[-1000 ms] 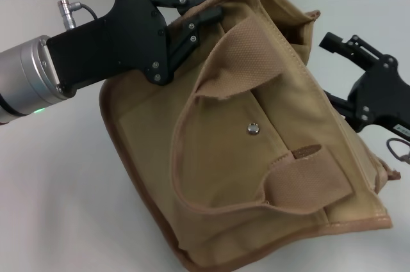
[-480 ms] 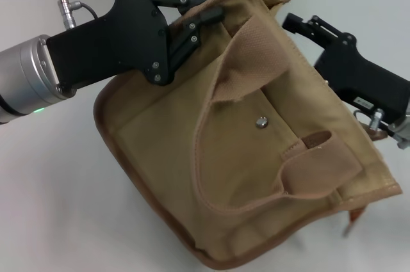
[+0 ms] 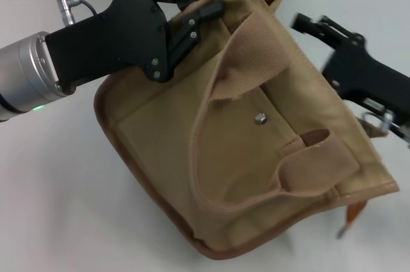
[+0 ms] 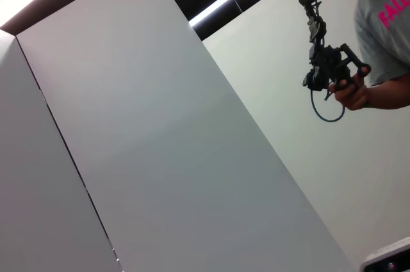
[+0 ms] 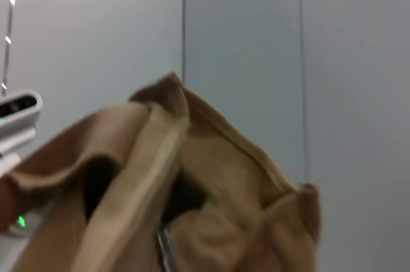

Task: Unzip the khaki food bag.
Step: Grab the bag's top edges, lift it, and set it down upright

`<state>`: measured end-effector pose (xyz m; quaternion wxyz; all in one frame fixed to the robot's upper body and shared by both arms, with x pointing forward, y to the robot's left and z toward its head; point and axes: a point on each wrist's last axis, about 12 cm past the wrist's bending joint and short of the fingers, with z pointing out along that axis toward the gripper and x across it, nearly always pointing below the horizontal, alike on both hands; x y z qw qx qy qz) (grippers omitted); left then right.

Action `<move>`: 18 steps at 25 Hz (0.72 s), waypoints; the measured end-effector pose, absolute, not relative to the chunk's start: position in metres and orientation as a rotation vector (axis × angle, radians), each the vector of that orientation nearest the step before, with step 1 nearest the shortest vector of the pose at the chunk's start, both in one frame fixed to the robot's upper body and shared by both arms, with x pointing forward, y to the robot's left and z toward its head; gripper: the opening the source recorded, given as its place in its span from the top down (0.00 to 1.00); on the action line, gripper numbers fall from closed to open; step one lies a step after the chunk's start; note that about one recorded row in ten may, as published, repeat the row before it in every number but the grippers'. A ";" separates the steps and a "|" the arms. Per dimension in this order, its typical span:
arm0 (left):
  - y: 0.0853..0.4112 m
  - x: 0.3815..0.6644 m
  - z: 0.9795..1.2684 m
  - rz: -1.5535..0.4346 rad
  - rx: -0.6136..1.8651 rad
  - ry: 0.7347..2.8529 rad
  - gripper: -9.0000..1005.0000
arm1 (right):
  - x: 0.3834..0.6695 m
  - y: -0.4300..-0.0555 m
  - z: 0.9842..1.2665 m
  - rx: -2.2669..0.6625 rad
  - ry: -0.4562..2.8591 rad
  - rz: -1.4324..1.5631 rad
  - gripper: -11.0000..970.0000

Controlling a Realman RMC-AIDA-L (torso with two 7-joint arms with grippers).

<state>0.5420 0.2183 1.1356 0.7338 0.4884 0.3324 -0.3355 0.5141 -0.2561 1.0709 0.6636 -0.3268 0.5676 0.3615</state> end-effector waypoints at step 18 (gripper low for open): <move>0.217 0.543 1.137 -0.741 1.076 0.722 0.87 | 0.482 -0.266 1.074 -0.911 1.148 0.786 0.19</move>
